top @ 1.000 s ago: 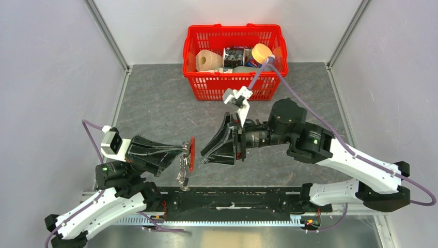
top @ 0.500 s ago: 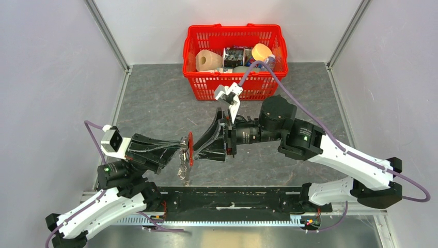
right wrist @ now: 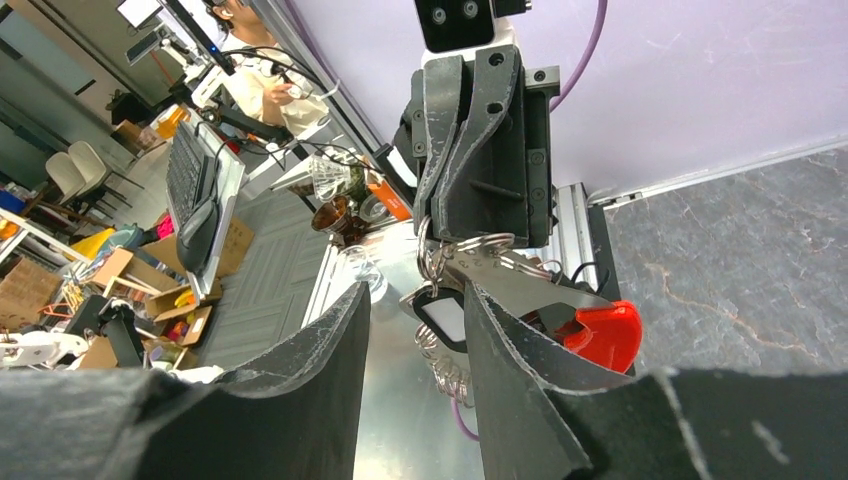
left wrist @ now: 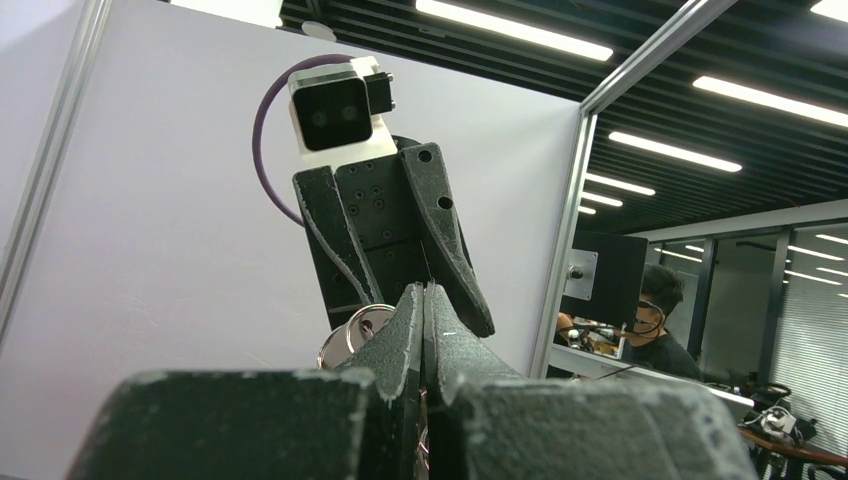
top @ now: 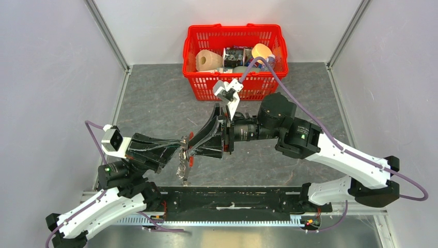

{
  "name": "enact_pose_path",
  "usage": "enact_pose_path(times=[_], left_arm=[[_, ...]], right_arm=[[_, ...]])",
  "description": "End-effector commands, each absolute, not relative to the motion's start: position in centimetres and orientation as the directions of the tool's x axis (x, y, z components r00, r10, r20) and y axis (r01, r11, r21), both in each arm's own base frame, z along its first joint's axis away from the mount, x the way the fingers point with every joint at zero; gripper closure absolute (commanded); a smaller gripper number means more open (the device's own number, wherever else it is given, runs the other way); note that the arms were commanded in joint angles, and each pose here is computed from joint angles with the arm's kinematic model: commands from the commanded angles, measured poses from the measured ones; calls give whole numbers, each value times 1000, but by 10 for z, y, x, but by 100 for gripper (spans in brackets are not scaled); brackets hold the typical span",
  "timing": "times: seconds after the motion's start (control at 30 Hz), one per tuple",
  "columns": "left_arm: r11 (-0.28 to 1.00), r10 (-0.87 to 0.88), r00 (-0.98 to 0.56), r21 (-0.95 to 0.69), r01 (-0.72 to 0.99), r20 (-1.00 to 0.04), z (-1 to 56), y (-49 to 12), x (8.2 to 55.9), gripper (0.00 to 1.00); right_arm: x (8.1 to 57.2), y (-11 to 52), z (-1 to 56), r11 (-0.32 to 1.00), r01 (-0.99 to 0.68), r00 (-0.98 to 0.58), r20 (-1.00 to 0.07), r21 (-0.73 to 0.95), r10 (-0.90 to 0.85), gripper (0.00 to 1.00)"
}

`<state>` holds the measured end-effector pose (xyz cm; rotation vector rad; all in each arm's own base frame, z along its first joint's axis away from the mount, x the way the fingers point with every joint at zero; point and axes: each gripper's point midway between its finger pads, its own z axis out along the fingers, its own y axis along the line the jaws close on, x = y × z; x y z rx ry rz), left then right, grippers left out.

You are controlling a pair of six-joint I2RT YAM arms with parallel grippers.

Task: Put the keys on the keyring

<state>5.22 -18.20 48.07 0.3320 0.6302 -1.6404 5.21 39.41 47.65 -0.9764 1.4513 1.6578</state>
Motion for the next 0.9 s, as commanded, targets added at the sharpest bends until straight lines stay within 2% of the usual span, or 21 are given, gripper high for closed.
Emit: enact_pose_path(times=[0.0,0.53,0.77,0.87], left_arm=[[-79,-849,-170,-197,977,-501,492,-170,47,98],[-71,-850,-164,-199,977,-501,490,-168,47,98],[-70,-849,-165,-201,977,-502,488,-168,48,98],[-70,-851,-164,-201,977,-500,489,-167,48,98]], right_arm=[[53,394,506,-138,-909,-408,-905,392,120,54],[56,402,508,-125,-923,-379,-914,363,147,63],[55,401,511,-125,-927,-370,-914,353,165,64],[54,402,511,-128,-927,-370,-915,352,163,68]])
